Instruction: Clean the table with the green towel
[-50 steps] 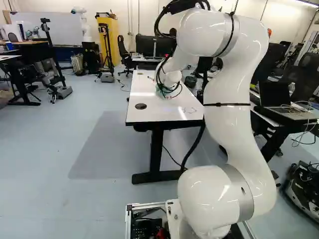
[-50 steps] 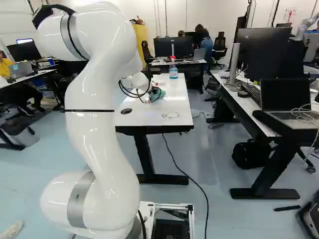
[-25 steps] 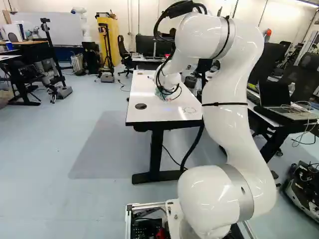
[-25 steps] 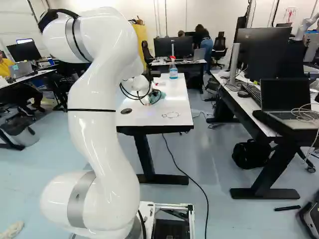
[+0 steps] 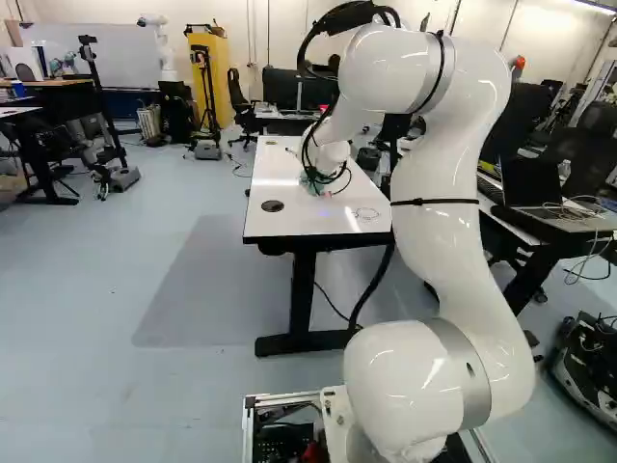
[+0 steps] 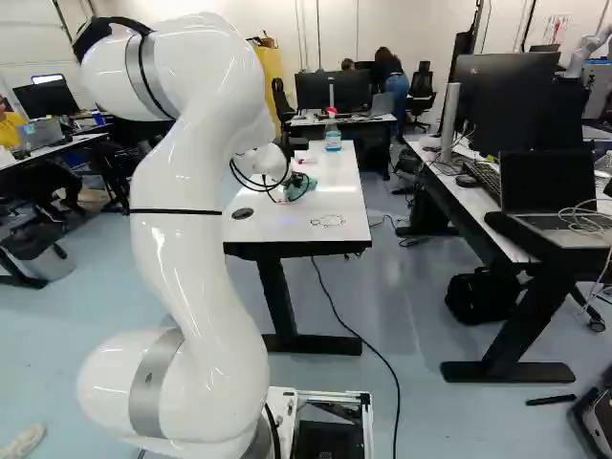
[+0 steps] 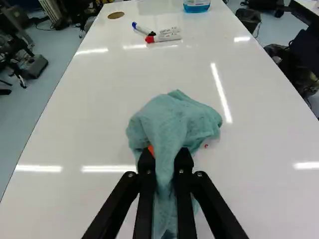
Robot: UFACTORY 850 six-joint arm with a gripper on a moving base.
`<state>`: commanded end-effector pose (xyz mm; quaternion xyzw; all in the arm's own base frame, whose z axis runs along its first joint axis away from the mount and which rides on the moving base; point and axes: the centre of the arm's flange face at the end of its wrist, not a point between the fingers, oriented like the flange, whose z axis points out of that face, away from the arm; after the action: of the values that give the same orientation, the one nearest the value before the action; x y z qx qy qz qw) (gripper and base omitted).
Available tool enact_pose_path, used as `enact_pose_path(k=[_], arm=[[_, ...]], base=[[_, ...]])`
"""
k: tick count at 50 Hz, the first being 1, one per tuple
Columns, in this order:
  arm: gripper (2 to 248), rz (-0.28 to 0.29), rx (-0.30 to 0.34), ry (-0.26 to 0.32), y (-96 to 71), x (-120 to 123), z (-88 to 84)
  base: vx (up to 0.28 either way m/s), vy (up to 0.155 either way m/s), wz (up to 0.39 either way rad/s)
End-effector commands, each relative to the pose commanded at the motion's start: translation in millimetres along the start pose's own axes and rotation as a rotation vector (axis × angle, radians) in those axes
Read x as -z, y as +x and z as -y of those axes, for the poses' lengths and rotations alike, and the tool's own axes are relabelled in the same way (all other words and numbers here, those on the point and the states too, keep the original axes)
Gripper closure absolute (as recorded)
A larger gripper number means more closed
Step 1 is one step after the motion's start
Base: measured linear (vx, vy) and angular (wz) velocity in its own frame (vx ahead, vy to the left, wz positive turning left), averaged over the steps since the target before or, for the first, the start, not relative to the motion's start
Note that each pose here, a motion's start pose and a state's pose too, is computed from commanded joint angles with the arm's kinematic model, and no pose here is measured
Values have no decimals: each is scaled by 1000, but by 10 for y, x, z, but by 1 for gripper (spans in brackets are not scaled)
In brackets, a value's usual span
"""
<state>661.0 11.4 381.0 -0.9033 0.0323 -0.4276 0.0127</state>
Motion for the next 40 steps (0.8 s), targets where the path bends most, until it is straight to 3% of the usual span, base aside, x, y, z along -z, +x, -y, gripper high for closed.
enact_pose_path(k=[40], arm=[[205,-9,0,0,12,-7,0]], base=[[0,0,0]])
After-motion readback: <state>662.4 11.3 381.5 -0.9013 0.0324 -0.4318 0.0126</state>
